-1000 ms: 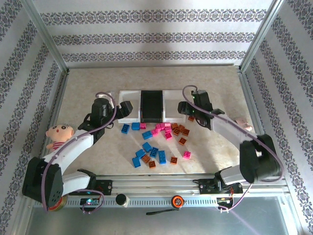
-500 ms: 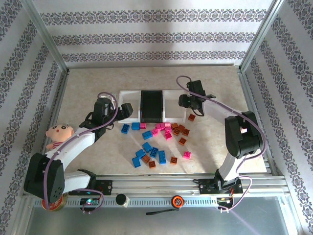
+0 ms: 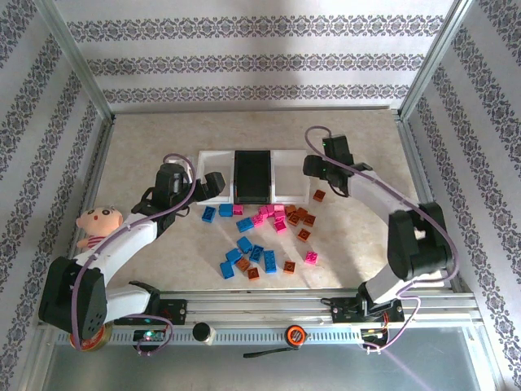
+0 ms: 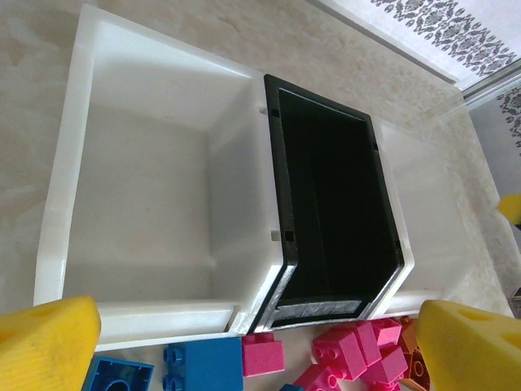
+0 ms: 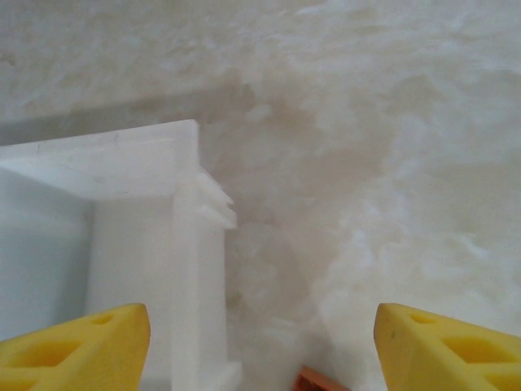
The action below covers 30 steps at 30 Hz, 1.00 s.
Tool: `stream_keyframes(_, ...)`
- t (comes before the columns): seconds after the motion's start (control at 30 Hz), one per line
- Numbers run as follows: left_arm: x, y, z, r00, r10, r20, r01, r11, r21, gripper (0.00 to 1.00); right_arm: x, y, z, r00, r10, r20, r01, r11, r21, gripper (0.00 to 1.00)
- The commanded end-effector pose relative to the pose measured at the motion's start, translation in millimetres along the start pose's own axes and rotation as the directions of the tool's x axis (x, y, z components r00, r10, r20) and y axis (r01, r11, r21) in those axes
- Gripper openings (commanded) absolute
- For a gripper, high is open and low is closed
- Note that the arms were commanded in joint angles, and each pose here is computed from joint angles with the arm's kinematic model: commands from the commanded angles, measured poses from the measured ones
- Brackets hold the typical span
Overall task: Sort the legos into containers by color
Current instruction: Move the container to the top-center of the table.
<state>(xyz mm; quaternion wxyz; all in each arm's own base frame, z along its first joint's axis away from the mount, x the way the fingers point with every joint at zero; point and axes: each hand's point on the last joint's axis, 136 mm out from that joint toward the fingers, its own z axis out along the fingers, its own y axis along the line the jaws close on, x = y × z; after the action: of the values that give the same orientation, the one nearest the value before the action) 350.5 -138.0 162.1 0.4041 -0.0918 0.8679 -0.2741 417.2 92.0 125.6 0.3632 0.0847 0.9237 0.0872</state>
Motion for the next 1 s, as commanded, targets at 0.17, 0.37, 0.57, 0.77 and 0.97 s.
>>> stream_keyframes(0.17, 12.3, 0.7, -4.6, 1.0, 0.007, -0.02, -0.006, 1.0, 0.015, 1.0, 42.8, -47.7, -8.0, 0.987, 0.16, -0.024, -0.158, 0.984, 0.081, 0.75)
stream_keyframes(0.37, 17.2, 2.6, -6.3, 1.0, 0.007, -0.029, -0.006, 1.0, 0.016, 1.0, 56.0, -48.3, 19.0, 0.969, 0.231, -0.093, -0.224, 0.971, 0.084, 0.75)
stream_keyframes(0.57, 13.9, 39.5, -15.9, 1.0, 0.013, 0.018, -0.01, 0.984, -0.179, 0.95, 53.5, -22.6, 14.8, 0.986, 0.162, -0.029, -0.162, 0.987, 0.01, 0.76)
stream_keyframes(0.77, 0.3, 36.3, -5.2, 0.999, -0.025, 0.047, 0.031, 0.992, -0.124, 0.83, 35.2, -11.7, -10.5, 0.984, 0.143, 0.11, -0.139, 0.989, -0.048, 0.76)
stream_keyframes(0.97, 7.4, 30.1, 8.7, 0.998, -0.054, 0.015, 0.054, 0.996, -0.066, 0.84, 29.9, 19.7, -2.7, 0.994, 0.089, 0.057, -0.079, 0.984, -0.161, 0.75)
